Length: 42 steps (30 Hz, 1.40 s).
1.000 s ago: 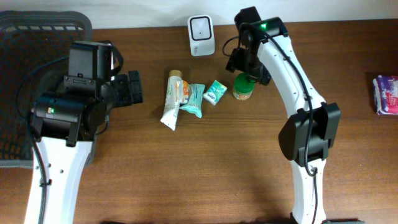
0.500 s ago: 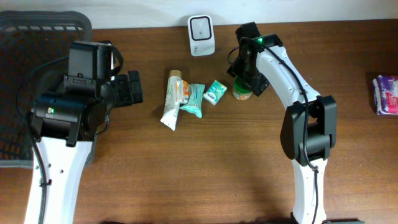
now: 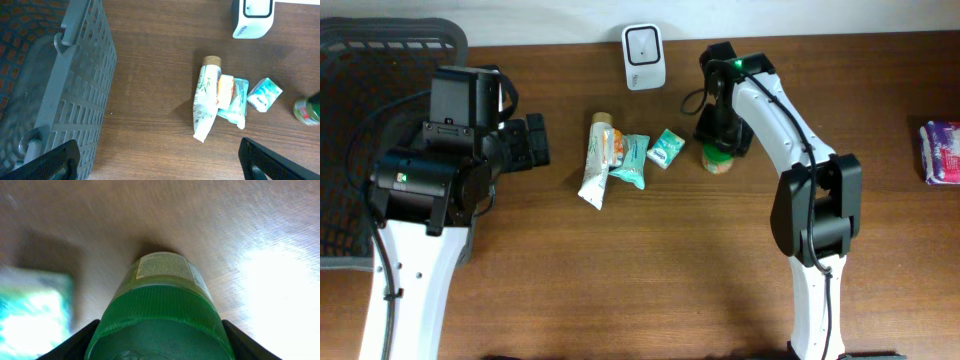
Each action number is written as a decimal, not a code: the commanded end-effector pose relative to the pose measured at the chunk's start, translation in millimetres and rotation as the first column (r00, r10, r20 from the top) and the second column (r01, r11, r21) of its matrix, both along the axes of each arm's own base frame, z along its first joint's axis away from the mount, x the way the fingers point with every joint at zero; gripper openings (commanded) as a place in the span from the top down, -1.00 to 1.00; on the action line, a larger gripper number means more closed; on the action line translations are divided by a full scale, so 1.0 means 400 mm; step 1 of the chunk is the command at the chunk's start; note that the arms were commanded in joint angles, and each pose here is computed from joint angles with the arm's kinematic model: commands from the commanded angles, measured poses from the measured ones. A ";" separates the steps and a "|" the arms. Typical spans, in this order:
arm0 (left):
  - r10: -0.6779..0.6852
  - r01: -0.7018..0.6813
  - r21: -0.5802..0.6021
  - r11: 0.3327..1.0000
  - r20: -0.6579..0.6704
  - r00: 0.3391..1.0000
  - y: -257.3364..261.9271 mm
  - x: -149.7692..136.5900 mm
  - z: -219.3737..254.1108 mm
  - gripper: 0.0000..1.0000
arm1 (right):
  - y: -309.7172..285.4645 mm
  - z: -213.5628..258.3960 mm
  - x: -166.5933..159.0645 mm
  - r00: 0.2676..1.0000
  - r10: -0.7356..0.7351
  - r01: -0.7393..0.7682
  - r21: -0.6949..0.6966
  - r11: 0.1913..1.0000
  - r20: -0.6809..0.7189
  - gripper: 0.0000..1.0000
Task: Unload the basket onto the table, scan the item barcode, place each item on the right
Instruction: 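Lower the right gripper over the green jar and grasp it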
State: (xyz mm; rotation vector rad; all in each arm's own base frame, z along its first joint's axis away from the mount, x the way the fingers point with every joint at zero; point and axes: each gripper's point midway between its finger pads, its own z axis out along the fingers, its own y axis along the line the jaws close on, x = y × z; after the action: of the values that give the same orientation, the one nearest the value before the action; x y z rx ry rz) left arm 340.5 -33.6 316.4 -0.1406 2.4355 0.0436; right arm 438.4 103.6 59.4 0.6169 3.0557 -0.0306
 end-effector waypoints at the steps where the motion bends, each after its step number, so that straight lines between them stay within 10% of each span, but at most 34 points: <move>1: 0.000 0.000 0.020 1.000 0.001 1.000 0.009 0.001 0.001 -0.98 | -0.005 0.043 -0.007 0.931 0.365 -0.365 -0.010 0.931 -0.023 -0.28; 10: 0.000 0.000 0.020 1.000 0.001 1.000 0.009 0.001 0.001 -0.98 | -0.012 0.042 -0.032 0.875 0.480 -0.481 0.001 0.877 -0.069 -0.47; 13: 0.000 0.000 0.020 1.000 0.001 1.000 0.009 0.001 0.001 -0.98 | -0.012 0.042 -0.035 0.889 0.452 -0.453 0.002 0.892 -0.072 -0.99; 27: 0.000 0.000 0.021 1.000 -0.001 1.000 0.009 -0.001 0.000 -0.98 | -0.026 0.008 -0.099 0.976 -0.162 0.154 -0.067 0.986 -0.147 -0.95; 42: 0.000 0.000 0.021 1.000 -0.002 1.000 0.009 -0.001 0.000 -0.98 | -0.027 -0.026 -0.096 0.986 -0.071 0.063 -0.057 0.996 -0.149 -0.96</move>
State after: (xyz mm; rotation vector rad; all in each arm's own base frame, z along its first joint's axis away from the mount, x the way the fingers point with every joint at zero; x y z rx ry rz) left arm 340.3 -33.6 316.2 -0.1404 2.4364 0.0433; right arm 400.3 94.1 53.7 0.8165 3.1480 -0.1544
